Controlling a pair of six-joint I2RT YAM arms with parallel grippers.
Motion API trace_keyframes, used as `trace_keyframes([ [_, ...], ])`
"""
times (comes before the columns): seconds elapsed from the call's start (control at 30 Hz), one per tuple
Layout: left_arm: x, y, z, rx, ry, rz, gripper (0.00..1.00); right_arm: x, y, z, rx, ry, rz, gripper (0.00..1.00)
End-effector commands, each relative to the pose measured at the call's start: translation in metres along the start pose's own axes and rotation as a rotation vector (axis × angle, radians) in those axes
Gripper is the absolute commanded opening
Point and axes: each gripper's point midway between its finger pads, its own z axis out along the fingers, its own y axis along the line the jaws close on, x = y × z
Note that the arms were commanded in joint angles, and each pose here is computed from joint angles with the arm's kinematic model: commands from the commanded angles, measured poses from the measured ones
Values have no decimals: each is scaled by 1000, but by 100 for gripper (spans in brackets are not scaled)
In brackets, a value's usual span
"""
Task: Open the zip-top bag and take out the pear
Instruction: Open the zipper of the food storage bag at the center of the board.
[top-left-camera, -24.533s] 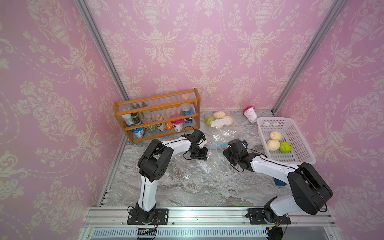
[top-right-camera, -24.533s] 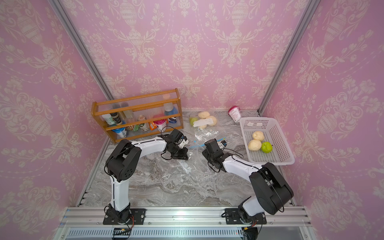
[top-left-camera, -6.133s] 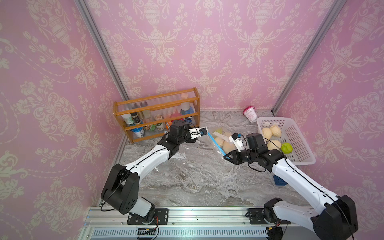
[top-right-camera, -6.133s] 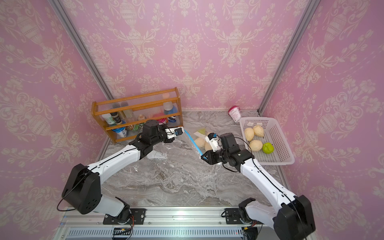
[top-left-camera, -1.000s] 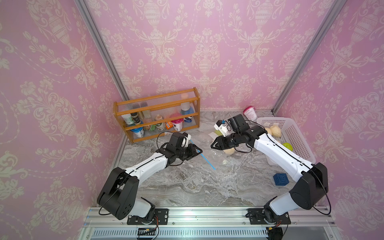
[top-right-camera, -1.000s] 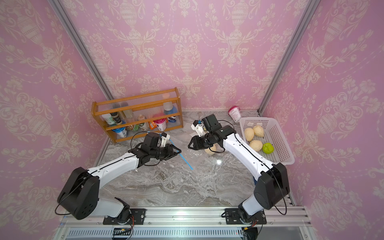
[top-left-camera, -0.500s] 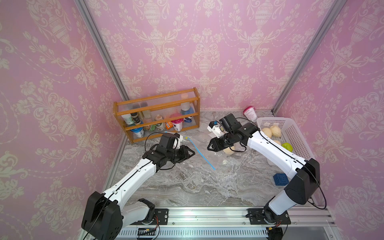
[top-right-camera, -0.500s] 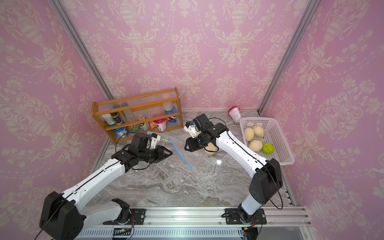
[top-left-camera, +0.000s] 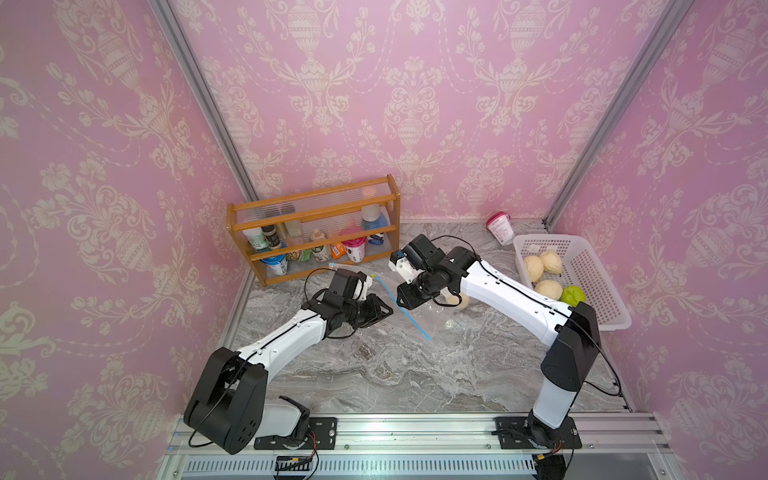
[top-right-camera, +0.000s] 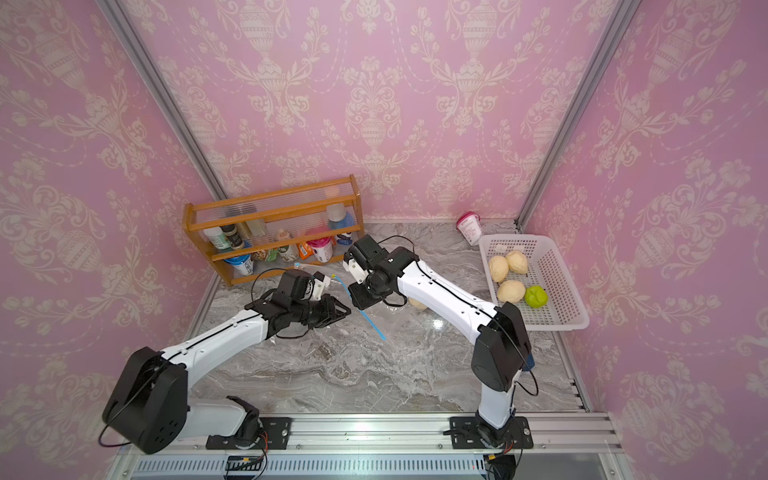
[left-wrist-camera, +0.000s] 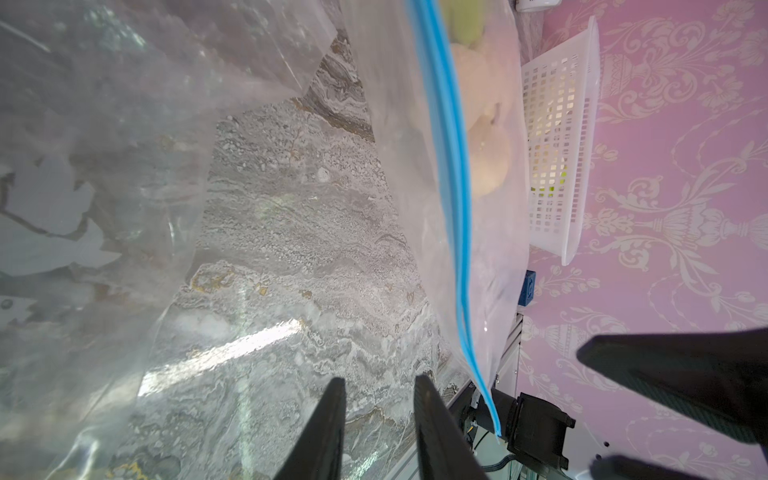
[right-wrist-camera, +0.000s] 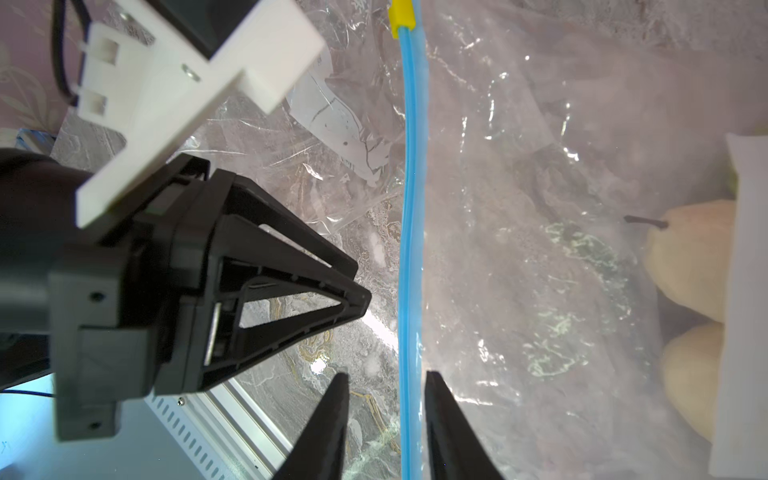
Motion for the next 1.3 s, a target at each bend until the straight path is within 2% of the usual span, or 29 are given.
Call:
trace_keyframes([
  [0.0,-5,-4,6,45,-8,51,30,3,-10,2,109,32,-10,35],
  [0.2,-4,16,9,-42,-4,30,27,-1,-8,17,156,40,-36,39],
  [0.53,5,38,8,-85,-5,-20,22,-6,-8,31,200,50,-49,38],
  [1.07,4,35,10,-55,-12,-31,22,-3,-13,39,273,88,-116,38],
  [1.27,4,33,8,-51,-20,-27,22,-3,-14,38,278,79,-126,33],
])
